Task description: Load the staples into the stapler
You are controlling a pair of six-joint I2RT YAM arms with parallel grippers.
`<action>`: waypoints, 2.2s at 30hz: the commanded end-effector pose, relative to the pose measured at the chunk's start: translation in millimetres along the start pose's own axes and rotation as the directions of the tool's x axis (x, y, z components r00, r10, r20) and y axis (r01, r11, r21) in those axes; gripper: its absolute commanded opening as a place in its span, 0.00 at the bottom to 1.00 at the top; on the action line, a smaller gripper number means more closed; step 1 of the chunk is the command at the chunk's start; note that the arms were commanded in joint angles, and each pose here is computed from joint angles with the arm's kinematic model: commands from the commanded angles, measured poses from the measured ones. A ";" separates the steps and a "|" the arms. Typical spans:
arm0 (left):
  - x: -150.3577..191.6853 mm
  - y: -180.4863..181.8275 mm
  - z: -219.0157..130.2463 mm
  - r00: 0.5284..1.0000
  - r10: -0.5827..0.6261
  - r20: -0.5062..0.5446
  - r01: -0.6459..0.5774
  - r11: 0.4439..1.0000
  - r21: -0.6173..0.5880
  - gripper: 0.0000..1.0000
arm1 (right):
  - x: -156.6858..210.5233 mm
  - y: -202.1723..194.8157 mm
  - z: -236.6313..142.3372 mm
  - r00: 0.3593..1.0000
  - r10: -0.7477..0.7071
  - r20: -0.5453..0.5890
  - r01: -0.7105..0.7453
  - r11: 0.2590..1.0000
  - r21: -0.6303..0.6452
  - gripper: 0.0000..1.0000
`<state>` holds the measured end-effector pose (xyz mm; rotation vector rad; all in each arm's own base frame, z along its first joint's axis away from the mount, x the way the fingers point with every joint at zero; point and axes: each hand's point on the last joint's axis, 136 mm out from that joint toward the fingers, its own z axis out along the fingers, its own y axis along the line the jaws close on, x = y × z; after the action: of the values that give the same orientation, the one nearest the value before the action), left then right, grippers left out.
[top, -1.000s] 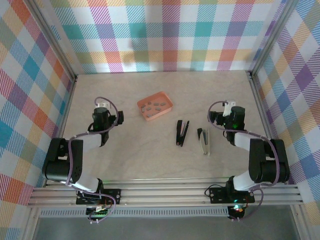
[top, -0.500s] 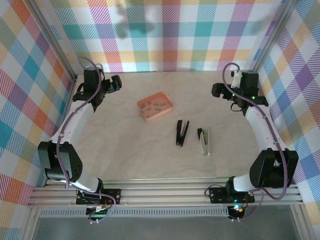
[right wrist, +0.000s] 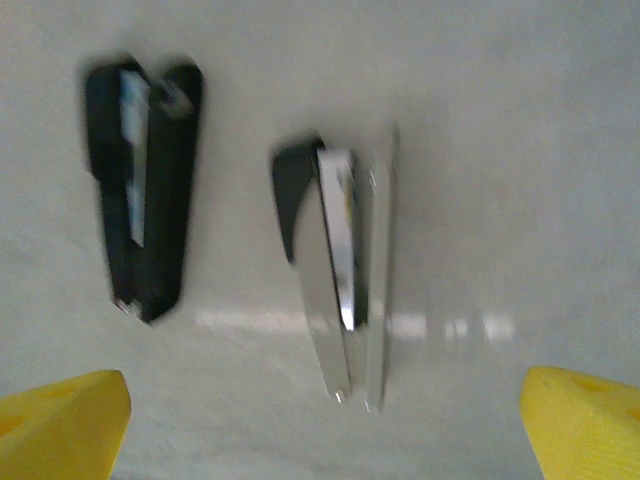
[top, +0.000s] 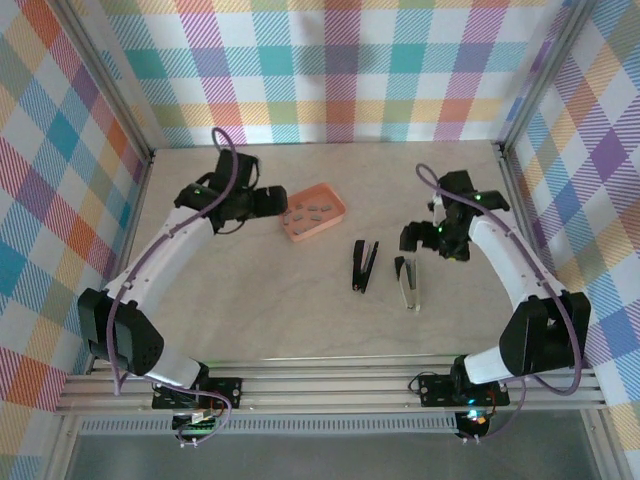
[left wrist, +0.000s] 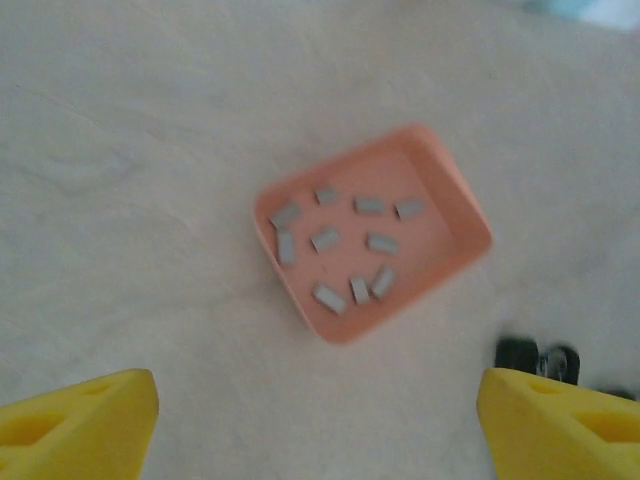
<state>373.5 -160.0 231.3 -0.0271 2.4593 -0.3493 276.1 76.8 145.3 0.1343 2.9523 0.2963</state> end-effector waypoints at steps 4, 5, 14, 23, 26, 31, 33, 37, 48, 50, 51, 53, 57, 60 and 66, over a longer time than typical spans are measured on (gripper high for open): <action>48.3 -6.1 9.2 0.993 0.045 -0.106 -0.049 0.998 -0.035 0.79 | 38.9 -18.4 15.3 0.988 0.104 -0.115 -0.094 0.992 0.085 0.98; 50.6 -6.7 12.7 0.993 0.045 -0.114 -0.049 0.998 -0.037 0.78 | 37.8 -15.0 18.1 0.988 0.099 -0.121 -0.092 0.994 0.064 0.96; 53.2 -11.0 34.4 0.991 0.036 -0.127 -0.041 0.999 -0.034 0.77 | 14.5 1.8 53.5 0.990 -0.006 -0.139 0.010 1.000 0.024 0.85; 49.7 -8.3 46.0 0.991 0.036 -0.132 -0.045 0.997 -0.069 0.78 | -1.9 12.1 96.2 0.979 -0.039 -0.202 0.051 0.997 0.058 0.81; 48.1 -7.3 47.9 0.991 0.033 -0.127 -0.043 0.996 -0.078 0.78 | -2.0 5.1 105.7 0.974 -0.041 -0.221 0.067 0.991 0.115 0.76; 46.2 -5.8 50.9 0.991 0.033 -0.126 -0.045 0.995 -0.094 0.78 | -8.0 2.4 117.8 0.974 -0.044 -0.221 0.076 0.988 0.137 0.63; 45.4 -6.2 52.5 0.991 0.035 -0.128 -0.048 0.994 -0.095 0.78 | -11.1 2.5 121.0 0.975 -0.041 -0.216 0.074 0.987 0.144 0.59; 43.6 -5.8 53.8 0.992 0.040 -0.122 -0.054 0.992 -0.112 0.78 | -9.9 -0.5 127.6 0.974 -0.014 -0.224 0.052 0.985 0.163 0.52; 35.9 -32.7 59.3 0.986 0.147 -0.079 -0.146 0.989 0.025 0.79 | -10.1 -4.8 120.1 0.984 0.047 -0.173 -0.014 0.982 0.189 0.29; 30.6 -45.4 58.5 0.983 0.176 -0.056 -0.170 0.982 0.087 0.80 | -20.8 1.4 106.8 0.992 0.043 -0.117 -0.023 0.986 0.164 0.28; 28.1 -54.0 57.4 0.980 0.194 -0.040 -0.188 0.973 0.132 0.80 | -27.4 6.6 98.2 0.996 0.039 -0.082 -0.027 0.990 0.140 0.28; 20.7 -69.2 53.3 0.975 0.222 0.005 -0.218 0.955 0.202 0.81 | -38.9 18.3 82.8 0.999 0.033 -0.018 -0.032 0.996 0.086 0.28; 5.1 -98.8 41.7 0.957 0.271 0.103 -0.290 0.898 0.331 0.82 | -64.1 55.6 42.5 0.991 0.008 0.135 0.006 0.995 -0.104 0.27; 1.2 -119.5 35.3 0.946 0.301 0.120 -0.323 0.847 0.422 0.81 | -84.0 88.7 4.9 0.964 -0.005 0.267 0.077 0.962 -0.263 0.26; 2.1 -160.1 25.2 0.930 0.326 0.172 -0.363 0.725 0.586 0.80 | -115.0 141.4 -61.6 0.899 0.024 0.437 0.212 0.849 -0.483 0.25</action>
<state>385.9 -288.8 227.2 0.5335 2.2558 -0.7836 368.6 160.9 187.2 0.0492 2.5569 0.6720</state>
